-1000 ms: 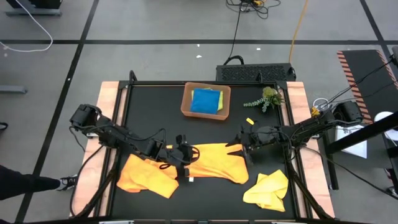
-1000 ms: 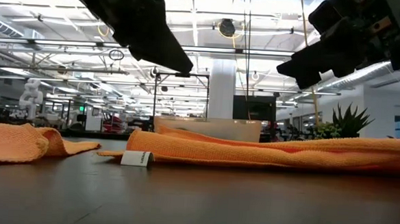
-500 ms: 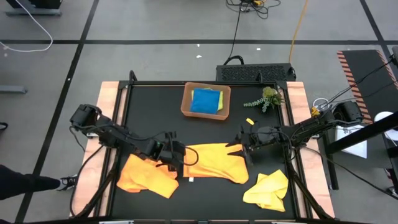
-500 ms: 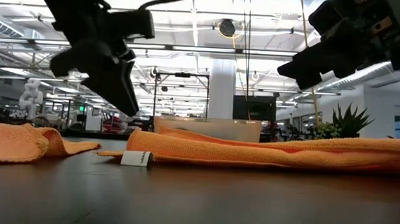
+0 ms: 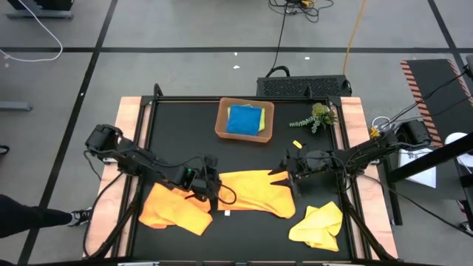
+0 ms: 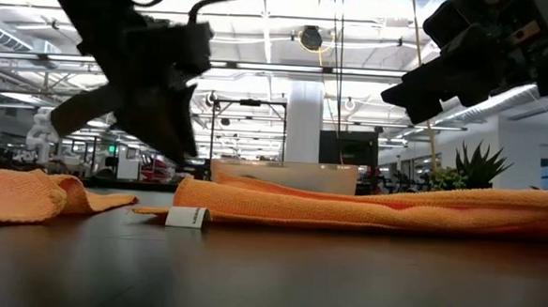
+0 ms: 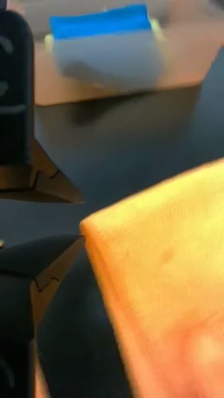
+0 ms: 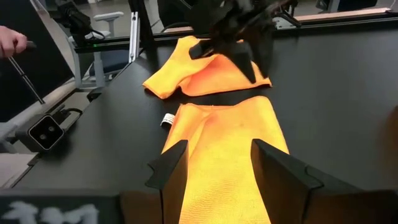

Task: Fold microfiber towels
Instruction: Fold the orange microfiber towel

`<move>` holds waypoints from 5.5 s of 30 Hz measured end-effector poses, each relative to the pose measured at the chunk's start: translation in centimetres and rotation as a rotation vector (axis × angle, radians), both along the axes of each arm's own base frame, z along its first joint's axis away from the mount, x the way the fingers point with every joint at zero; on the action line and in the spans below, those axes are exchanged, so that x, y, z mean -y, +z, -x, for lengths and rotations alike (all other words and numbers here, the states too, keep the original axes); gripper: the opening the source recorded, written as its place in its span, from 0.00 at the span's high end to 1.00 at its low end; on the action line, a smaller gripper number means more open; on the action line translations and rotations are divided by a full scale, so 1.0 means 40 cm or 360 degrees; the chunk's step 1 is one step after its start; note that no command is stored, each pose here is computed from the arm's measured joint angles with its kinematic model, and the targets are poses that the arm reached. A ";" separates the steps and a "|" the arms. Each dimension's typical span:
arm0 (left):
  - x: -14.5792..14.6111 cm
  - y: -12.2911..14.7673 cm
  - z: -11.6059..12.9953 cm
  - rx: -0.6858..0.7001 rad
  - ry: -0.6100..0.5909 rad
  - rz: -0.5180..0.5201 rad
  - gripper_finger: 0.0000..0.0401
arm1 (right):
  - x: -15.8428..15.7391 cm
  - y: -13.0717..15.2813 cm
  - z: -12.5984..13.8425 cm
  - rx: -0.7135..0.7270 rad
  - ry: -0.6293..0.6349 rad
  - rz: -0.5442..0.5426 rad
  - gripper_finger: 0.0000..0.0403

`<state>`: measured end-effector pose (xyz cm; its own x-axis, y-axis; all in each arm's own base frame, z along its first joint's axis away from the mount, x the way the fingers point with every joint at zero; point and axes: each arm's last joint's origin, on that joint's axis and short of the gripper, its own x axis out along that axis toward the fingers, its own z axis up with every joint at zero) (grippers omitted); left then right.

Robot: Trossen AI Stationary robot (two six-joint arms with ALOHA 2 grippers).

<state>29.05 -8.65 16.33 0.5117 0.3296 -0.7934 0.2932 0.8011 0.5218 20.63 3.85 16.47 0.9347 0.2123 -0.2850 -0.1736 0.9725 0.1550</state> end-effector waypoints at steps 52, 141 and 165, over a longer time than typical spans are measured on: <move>-0.215 -0.063 -0.061 -0.0050 0.0531 0.0878 0.97 | -0.016 0.001 0.003 0.0003 0.0020 -0.0020 0.58; -0.030 -0.044 -0.068 0.0064 0.0309 0.0787 0.85 | 0.045 -0.147 -0.026 -0.0492 -0.0353 0.0021 0.58; 0.145 0.006 0.016 0.0005 0.0182 0.1008 0.96 | 0.051 -0.147 -0.027 -0.0487 -0.0458 0.0004 0.58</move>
